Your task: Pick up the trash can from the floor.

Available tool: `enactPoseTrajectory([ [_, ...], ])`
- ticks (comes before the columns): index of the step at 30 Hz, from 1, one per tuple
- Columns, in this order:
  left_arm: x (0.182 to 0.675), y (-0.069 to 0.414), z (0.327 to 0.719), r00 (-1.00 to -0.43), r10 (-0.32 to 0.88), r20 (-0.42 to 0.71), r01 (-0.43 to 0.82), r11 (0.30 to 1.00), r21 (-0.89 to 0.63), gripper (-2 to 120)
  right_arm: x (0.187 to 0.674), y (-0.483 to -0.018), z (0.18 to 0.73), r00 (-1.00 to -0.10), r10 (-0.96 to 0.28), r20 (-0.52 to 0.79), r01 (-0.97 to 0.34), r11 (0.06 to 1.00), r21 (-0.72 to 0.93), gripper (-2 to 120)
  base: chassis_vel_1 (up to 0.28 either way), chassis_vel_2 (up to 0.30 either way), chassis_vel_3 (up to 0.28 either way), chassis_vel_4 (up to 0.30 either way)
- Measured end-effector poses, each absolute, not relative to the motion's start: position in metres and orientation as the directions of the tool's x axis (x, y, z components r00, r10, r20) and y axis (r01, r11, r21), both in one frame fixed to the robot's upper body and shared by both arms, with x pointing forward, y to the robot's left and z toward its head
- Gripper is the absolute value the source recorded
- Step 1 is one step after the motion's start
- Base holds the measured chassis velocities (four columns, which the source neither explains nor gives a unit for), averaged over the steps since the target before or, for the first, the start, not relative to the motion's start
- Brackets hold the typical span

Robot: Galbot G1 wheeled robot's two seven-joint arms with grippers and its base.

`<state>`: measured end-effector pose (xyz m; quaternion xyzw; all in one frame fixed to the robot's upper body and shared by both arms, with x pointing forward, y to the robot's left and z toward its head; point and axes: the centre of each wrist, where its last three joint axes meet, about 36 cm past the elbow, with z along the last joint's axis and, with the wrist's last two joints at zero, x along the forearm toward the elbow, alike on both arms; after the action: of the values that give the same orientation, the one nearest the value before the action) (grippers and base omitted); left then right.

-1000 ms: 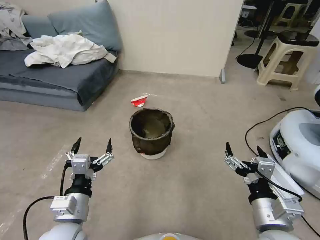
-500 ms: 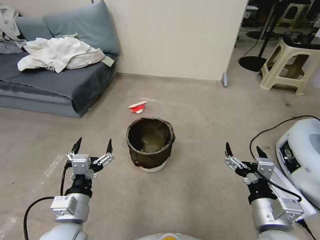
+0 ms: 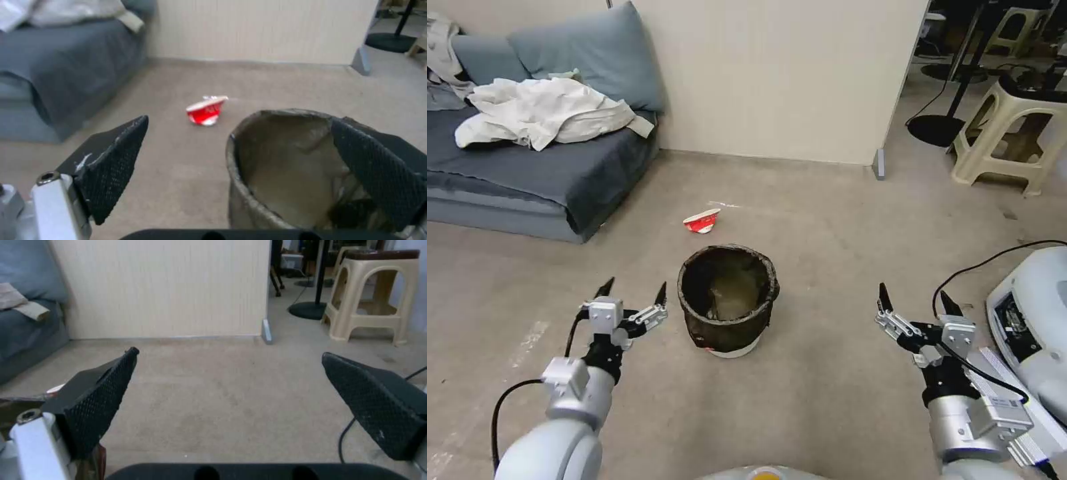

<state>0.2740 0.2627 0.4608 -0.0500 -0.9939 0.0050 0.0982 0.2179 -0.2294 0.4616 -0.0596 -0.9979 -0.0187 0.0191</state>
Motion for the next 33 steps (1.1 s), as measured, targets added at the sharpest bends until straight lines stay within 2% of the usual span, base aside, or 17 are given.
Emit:
enactPoseTrajectory([
  [16, 0.356, 0.246, 0.443, -0.930, 0.161, 0.331, 0.141, 0.986, -0.085, 100, 0.223, -0.233, 0.449, -0.988, 0.141, 0.054, 0.143, 0.989, 0.030, 100, 0.000, 0.000, 0.000, 0.000],
  [24, 0.391, 0.211, 0.437, -0.890, 0.111, 0.442, 0.110, 0.994, -0.029, 100, 0.228, -0.234, 0.446, -0.987, 0.150, 0.058, 0.152, 0.988, 0.034, 100, 0.000, 0.000, 0.000, 0.000],
  [33, 0.414, 0.196, 0.427, -0.862, 0.076, 0.500, 0.087, 0.996, -0.002, 100, 0.231, -0.235, 0.443, -0.987, 0.147, 0.070, 0.149, 0.988, 0.030, 100, 0.000, 0.000, 0.000, 0.000],
])
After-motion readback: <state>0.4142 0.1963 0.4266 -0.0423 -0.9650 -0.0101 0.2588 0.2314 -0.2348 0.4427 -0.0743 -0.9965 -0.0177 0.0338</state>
